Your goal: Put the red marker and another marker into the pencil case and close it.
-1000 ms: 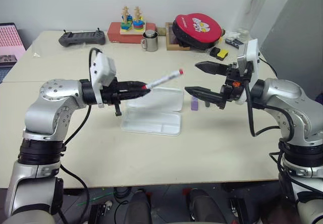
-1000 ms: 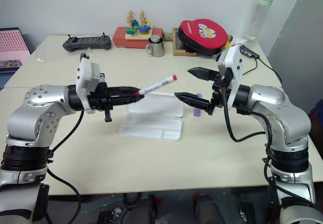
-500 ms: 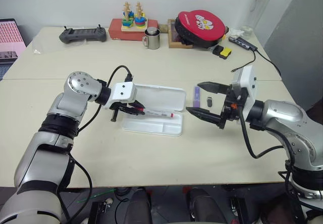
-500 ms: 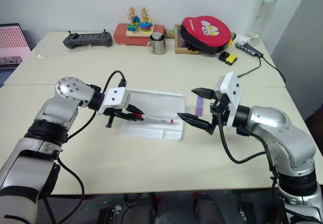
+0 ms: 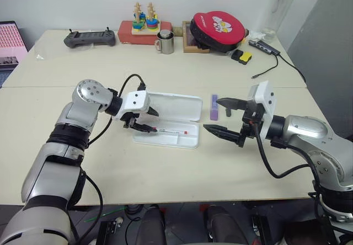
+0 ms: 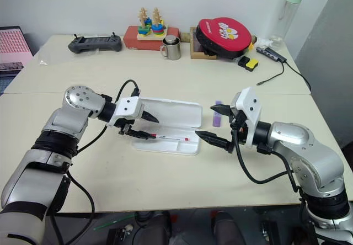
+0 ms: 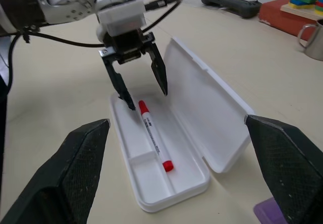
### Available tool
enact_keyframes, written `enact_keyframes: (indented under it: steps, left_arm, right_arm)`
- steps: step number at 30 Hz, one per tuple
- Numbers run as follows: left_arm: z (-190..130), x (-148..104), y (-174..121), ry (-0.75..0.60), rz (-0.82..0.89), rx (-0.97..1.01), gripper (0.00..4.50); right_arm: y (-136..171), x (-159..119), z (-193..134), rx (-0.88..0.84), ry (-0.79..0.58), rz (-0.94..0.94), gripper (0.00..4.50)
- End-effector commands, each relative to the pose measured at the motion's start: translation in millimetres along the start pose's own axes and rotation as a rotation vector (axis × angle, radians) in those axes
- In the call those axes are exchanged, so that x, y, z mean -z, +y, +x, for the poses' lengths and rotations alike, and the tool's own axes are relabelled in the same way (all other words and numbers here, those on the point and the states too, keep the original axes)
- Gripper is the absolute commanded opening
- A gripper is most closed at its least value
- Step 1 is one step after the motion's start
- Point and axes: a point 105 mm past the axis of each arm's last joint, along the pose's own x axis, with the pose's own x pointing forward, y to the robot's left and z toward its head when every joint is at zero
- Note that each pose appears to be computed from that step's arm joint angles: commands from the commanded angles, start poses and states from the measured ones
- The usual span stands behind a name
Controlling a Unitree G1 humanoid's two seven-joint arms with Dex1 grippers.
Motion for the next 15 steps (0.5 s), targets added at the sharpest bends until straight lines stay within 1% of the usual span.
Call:
enact_keyframes:
  steps: [1,3,4,5,6,8,11,13,15]
  left_arm:
    - [-12.5,-44.5,9.1,-0.228,-0.01,-0.088,3.73]
    - [-10.9,-65.7,11.5,-0.352,-0.046,-0.143,4.17]
    - [-10.1,-70.8,10.3,-0.383,-0.064,-0.162,4.37]
    - [-9.5,-73.2,9.6,-0.398,-0.076,-0.188,4.48]
    - [-9.3,-75.1,11.5,-0.417,-0.094,-0.23,4.48]
    - [-9.6,-79.3,14.3,-0.469,-0.142,-0.288,4.48]
    - [-10.3,-84.2,10.2,-0.525,-0.207,-0.3,4.48]
    - [-12.7,-87.0,9.8,-0.557,-0.241,-0.33,4.48]
    - [-13.1,-89.8,7.3,-0.581,-0.262,-0.336,4.48]
  right_arm:
    - [-32.2,12.7,6.4,0.208,0.069,0.035,4.5]
    - [-44.9,33.4,15.6,0.325,0.148,0.077,4.5]
    - [-48.7,45.3,19.8,0.378,0.195,0.083,4.5]
    - [-51.3,56.5,23.2,0.421,0.239,0.073,4.5]
    - [-53.1,64.9,27.1,0.457,0.267,0.073,4.5]
    - [-55.0,73.1,34.4,0.5,0.286,0.075,4.5]
    - [-56.5,73.9,43.9,0.527,0.267,0.106,4.5]
    - [-62.0,78.5,46.5,0.577,0.279,0.132,4.5]
    - [-63.4,81.8,49.2,0.592,0.287,0.15,4.5]
